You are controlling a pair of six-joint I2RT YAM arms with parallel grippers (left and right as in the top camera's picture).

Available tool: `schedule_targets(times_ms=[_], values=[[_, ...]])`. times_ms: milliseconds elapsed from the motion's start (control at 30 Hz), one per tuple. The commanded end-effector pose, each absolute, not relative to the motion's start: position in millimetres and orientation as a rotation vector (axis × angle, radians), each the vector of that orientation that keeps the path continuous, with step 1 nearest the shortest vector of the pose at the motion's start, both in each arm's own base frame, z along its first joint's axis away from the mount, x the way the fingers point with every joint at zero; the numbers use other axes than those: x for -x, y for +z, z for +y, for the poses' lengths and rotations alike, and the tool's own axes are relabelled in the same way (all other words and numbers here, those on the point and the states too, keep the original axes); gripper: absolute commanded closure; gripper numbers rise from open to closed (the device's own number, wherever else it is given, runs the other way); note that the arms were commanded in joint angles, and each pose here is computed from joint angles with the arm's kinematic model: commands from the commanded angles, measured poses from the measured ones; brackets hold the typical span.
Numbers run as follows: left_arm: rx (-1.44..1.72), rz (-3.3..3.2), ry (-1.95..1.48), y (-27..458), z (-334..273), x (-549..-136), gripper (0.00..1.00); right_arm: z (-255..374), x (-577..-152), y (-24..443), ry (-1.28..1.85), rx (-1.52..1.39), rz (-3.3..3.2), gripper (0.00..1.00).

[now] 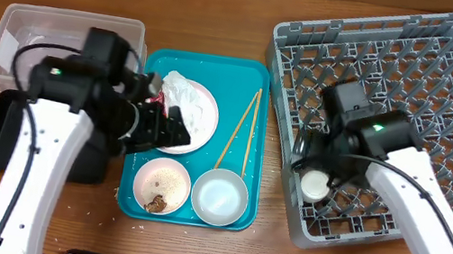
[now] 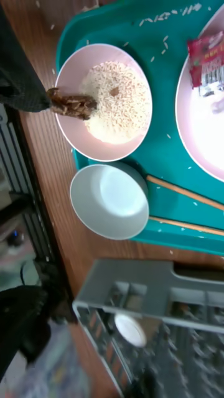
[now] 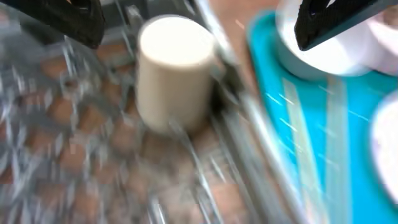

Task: Sort waste into correct bins and load items into the dishwasher
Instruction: 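Lower the white cup into the dish rack and open the right gripper, then grasp the pink bowl of rice with the left gripper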

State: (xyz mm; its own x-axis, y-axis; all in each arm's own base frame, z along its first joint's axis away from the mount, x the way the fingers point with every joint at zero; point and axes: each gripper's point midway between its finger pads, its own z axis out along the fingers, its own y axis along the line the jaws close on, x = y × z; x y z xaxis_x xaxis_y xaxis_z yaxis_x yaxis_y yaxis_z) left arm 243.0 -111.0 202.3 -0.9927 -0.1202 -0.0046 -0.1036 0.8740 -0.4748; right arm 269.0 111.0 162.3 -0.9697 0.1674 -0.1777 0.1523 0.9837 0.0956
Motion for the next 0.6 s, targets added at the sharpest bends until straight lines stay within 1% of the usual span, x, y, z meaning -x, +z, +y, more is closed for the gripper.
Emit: schedule_targets(times_ms=[0, 67, 133, 200, 333, 367, 467, 567], values=[[0.179, 3.053, -0.386, 182.9, -107.9, -236.1, 0.1, 116.3, -297.8, 247.8, 0.272, -0.238, 2.635, 0.0], [0.222, 3.068, -0.206, 165.7, -108.7, -228.1, 0.1, 119.4, -305.2, 278.1, 0.335, -0.231, 2.526, 0.0], [0.282, 3.08, -0.106, 149.7, -110.8, -218.6, 0.12, 120.5, -307.9, 296.5, 0.373, -0.227, 2.455, 0.0], [0.341, 3.092, -0.043, 129.4, -115.2, -207.7, 0.16, 120.3, -307.3, 305.4, 0.391, -0.225, 2.42, 0.0], [0.353, 3.074, -0.037, 88.9, -126.9, -200.3, 0.25, 120.2, -306.9, 303.8, 0.389, -0.225, 2.426, 0.0], [0.344, 3.062, -0.044, 80.2, -128.4, -201.4, 0.28, 120.2, -306.8, 302.8, 0.387, -0.225, 2.43, 0.0], [0.489, 3.001, -0.011, 60.7, -120.1, -205.8, 0.39, 120.2, -306.9, 298.7, 0.38, -0.226, 2.443, 0.0], [0.564, 2.948, -0.012, 57.5, -116.2, -215.0, 0.41, 120.0, -305.7, 293.1, 0.37, -0.227, 2.465, 0.0]])
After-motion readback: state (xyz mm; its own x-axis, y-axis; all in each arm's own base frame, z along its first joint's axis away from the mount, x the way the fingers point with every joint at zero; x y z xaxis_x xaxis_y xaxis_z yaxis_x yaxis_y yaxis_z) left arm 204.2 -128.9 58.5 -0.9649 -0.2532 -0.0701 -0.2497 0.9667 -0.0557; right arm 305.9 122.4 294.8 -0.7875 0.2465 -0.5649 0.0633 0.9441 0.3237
